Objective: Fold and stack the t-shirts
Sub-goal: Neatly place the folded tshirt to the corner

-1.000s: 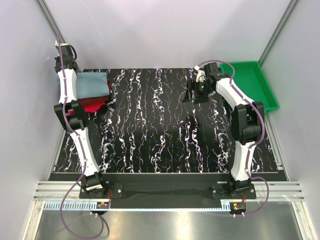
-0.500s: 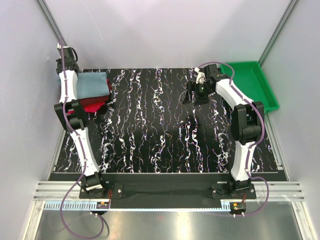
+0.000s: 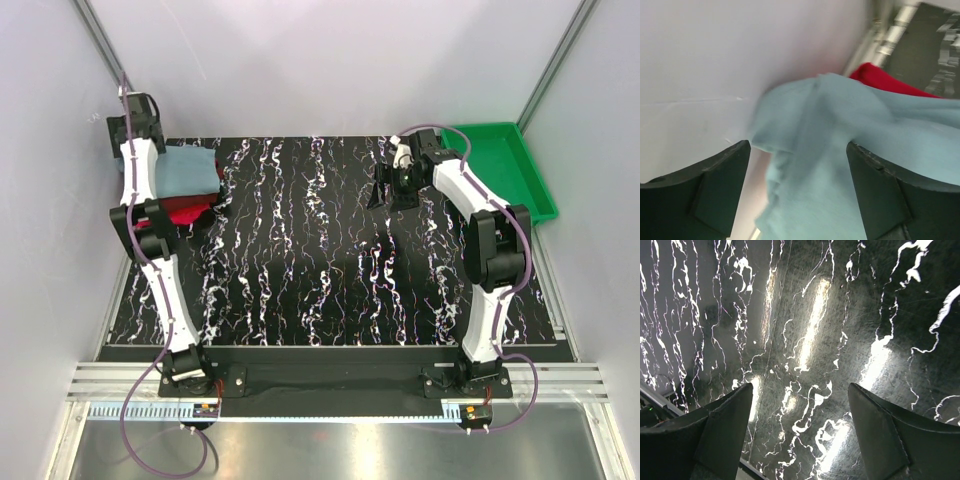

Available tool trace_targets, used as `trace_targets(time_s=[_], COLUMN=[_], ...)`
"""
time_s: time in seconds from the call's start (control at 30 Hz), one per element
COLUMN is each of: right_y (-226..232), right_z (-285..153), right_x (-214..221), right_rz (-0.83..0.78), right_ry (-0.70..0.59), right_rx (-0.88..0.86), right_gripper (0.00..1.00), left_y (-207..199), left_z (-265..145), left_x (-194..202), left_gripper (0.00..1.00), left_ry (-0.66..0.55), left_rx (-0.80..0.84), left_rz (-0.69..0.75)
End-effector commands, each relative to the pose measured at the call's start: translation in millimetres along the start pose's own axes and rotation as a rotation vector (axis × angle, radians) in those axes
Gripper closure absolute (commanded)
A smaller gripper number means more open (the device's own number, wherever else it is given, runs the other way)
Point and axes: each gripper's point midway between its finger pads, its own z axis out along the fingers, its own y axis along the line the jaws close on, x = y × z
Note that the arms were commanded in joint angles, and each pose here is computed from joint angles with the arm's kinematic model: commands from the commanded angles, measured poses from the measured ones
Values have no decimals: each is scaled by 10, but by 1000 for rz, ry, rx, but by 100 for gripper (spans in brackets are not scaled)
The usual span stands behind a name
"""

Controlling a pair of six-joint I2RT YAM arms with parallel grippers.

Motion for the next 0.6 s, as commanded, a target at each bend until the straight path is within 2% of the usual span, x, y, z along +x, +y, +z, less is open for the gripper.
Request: trace_targets(time_s=[0.0,0.17,0.27,0.37,0.4,0.43,0.5,0.57], right_y=[150,100,-17,-163,-192,-309,-377,-561], right_z=[-278,-396,-490,-620,-697,-781,-950,-1129], right_x=[-251,-502,-678,-850,-943,-1016,-1195,-1339], right_rz=[-79,-106,-120,-142,-148,-139,-143,-102], right_ry=[-113,-193,-255,-324,-360,-389,-452,-510], right_rx=[18,81,170,275,308,372,410,484], right_gripper=[15,11,10,5,0,0,0,0], left_y=[-112,-489,-743,-1122,-1299,-1361,-1483,-1520], left_z=[-861,-1615,-1963,-2115,-2085,-2085,-2112,-2230], left_x=[-857,-1271,-1279,-989,-760,-659,-423,-362], left_gripper=[14,13,12,11,6,1,1,1], left_ry=[-214,-341,-354,-276,-212,-186,-114,-110], left_rx=[110,244,343,475,532,559,623,672], left_rz=[-96,-87,-70,-33,-15,-3,-25,-12])
